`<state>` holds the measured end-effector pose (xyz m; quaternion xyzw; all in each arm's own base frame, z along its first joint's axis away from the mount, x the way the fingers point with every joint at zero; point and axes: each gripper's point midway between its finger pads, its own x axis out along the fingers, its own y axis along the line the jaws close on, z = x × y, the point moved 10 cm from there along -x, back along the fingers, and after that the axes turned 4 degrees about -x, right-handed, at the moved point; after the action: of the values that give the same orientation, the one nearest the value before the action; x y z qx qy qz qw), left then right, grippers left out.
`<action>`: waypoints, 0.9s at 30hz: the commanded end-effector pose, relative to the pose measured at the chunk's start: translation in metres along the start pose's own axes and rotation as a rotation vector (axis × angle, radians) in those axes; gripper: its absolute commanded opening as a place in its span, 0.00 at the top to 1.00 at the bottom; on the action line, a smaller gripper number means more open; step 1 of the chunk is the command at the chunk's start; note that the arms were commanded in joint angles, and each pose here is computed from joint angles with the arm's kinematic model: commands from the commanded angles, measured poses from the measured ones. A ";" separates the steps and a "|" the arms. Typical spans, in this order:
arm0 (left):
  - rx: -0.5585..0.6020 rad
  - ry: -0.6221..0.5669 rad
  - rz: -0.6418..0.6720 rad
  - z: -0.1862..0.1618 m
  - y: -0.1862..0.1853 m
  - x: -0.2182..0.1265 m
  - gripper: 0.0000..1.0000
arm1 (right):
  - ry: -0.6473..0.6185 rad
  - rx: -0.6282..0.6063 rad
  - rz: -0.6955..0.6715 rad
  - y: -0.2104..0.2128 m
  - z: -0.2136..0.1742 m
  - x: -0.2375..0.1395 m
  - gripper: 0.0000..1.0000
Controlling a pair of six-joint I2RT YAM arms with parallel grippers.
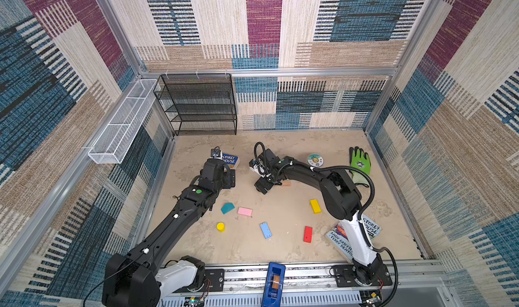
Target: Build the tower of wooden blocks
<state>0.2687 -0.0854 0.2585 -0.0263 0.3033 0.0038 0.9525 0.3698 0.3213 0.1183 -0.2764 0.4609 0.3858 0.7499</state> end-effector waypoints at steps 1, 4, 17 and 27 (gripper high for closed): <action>-0.010 -0.006 -0.015 0.001 -0.001 0.002 0.14 | 0.017 0.014 0.004 0.000 -0.002 0.003 0.09; -0.013 -0.004 -0.015 0.001 -0.001 0.003 0.14 | 0.021 0.020 0.013 0.001 -0.002 0.004 0.14; -0.018 0.000 -0.009 0.001 0.000 0.004 0.14 | 0.002 0.105 0.001 -0.001 0.006 -0.006 0.41; -0.024 -0.006 -0.003 0.000 0.002 0.002 0.14 | -0.131 0.298 -0.008 -0.002 0.025 -0.062 0.48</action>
<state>0.2706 -0.0843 0.2570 -0.0318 0.3058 0.0017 0.9516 0.3683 0.3206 0.1644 -0.1869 0.4685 0.3436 0.7921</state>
